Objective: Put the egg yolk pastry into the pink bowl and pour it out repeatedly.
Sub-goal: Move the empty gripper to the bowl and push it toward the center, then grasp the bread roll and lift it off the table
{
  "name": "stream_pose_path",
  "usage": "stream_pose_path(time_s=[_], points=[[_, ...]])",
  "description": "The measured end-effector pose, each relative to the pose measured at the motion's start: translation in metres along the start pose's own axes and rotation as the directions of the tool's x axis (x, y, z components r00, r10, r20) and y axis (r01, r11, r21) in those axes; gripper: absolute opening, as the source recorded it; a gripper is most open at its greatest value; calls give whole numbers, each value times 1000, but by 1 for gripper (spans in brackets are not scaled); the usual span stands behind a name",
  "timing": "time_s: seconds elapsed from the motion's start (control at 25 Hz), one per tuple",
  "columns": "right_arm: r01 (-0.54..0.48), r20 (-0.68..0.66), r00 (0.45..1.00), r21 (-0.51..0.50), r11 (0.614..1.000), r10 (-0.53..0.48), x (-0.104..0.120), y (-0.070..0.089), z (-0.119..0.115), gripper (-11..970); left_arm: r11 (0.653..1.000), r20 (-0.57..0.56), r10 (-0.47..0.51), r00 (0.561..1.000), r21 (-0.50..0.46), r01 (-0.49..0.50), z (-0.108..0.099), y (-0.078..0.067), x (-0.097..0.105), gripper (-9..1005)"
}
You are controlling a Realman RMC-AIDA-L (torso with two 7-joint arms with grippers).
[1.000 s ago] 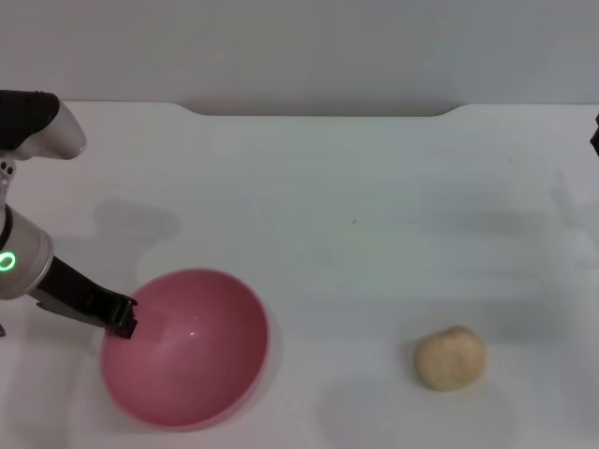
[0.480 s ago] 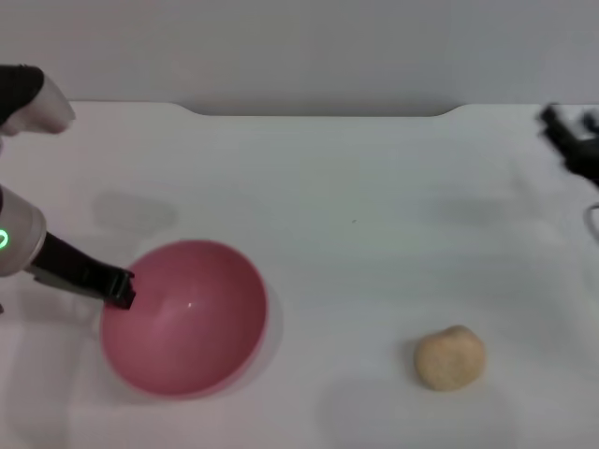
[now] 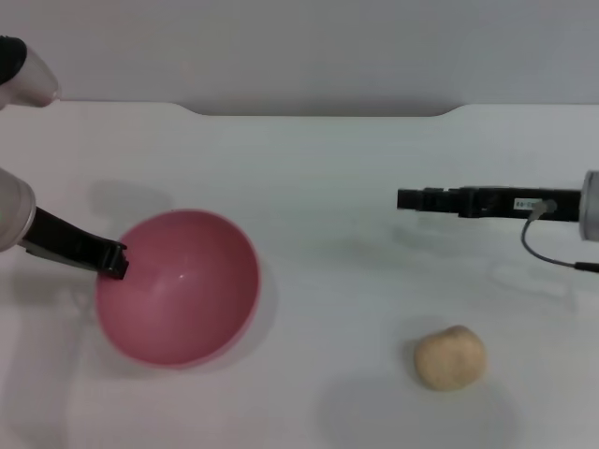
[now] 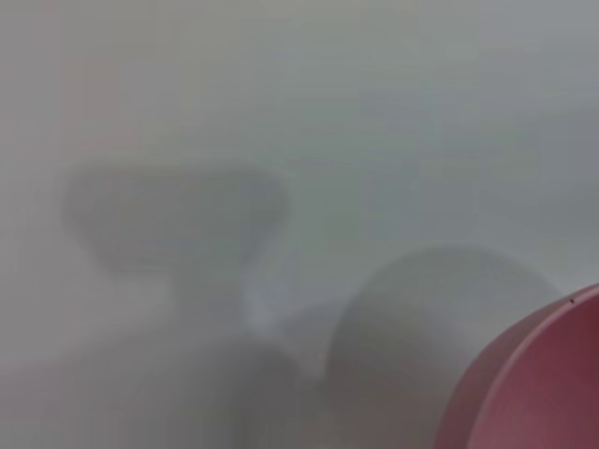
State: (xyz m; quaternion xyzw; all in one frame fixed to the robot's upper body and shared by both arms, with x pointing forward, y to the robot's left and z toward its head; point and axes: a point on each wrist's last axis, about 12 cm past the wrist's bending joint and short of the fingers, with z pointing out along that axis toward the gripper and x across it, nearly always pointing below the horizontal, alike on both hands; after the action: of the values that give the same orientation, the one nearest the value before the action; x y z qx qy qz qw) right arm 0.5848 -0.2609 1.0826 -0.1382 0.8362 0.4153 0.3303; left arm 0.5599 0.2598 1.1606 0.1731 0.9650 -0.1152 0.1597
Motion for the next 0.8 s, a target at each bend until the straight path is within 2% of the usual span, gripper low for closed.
stream_pose_path(time_s=[0.12,0.2,0.44,0.52,0.68,0.8], points=[[11,-109,994,-32,999,-14,-16,13,-15,741,1000,3,4,1000,-4,-4,-1,1,0,-2],[24,-196,980,-12,1000,-26,-28,22,-27,741,1000,5,9,1000,-7,-9,-1,3,0,-2],[86,-486,874,104,991,-25,-60,54,-55,740,1000,15,19,1000,-10,-19,-3,5,-1,-2],[111,-562,826,91,990,-41,-61,63,-51,740,1000,17,23,1000,-10,-23,-3,5,-1,-2],[179,-709,701,65,982,-81,-48,73,-28,740,1000,19,25,1000,-10,-25,-3,5,-1,-2],[206,-754,653,79,975,-77,-39,73,-14,739,1000,20,26,999,-11,-26,-3,5,-2,-2]])
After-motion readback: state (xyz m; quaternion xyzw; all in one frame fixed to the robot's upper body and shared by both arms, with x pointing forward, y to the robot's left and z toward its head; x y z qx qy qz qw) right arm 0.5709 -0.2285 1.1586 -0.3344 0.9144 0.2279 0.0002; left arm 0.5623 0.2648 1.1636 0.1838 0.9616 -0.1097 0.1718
